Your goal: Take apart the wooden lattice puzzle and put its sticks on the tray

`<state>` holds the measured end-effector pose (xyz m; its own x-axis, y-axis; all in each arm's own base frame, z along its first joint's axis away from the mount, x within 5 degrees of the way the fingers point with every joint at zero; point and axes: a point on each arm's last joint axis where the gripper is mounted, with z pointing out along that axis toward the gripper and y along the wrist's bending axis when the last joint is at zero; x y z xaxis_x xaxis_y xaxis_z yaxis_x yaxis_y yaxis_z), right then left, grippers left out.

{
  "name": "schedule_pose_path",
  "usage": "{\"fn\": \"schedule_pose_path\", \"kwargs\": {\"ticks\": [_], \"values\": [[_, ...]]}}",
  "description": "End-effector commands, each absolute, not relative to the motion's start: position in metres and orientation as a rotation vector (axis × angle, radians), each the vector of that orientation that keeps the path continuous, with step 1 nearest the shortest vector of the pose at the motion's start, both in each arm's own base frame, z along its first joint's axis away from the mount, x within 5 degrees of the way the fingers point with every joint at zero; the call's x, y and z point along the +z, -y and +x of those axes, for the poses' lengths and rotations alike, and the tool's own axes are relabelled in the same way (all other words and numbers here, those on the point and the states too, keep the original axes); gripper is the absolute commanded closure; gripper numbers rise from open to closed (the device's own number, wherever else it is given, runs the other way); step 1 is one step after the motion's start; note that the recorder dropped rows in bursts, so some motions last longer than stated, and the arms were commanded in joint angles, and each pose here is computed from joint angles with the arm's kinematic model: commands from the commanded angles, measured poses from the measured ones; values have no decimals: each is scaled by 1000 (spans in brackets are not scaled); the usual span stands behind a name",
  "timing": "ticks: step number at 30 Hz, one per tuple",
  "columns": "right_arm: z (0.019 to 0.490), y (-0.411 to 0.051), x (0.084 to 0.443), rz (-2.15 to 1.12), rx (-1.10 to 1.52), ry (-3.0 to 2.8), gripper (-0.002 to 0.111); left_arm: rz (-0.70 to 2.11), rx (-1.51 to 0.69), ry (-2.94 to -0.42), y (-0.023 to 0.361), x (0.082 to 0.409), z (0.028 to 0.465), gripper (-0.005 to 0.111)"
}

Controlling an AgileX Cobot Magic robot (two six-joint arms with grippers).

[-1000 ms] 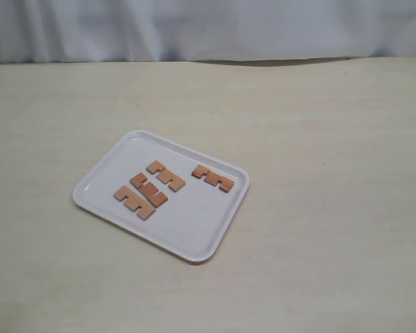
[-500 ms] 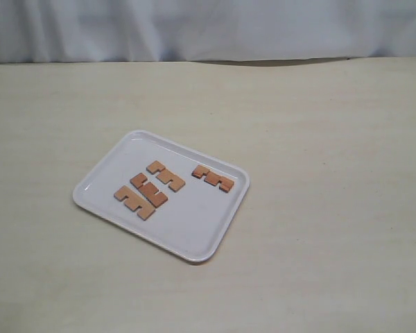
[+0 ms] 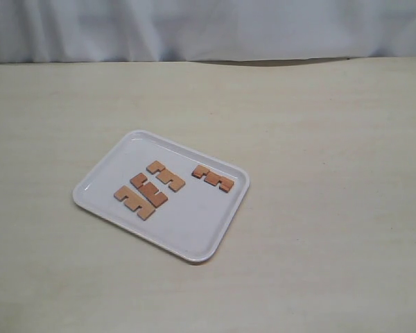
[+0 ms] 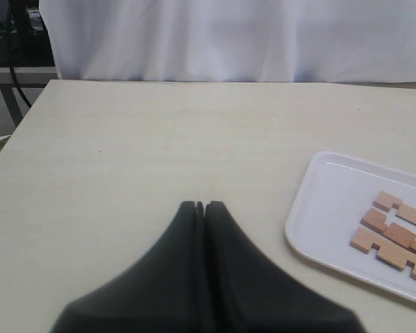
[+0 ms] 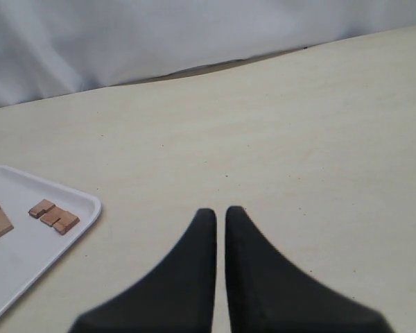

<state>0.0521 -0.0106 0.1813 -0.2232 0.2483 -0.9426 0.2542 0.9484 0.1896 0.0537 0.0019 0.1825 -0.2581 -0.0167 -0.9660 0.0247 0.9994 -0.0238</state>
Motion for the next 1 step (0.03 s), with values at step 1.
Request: {"fn": "schedule_pose_path", "kwargs": {"ticks": [1], "values": [[52,11,180,364,-21,-1812,104,10,-50,-1831,-1,182,54,107]]}}
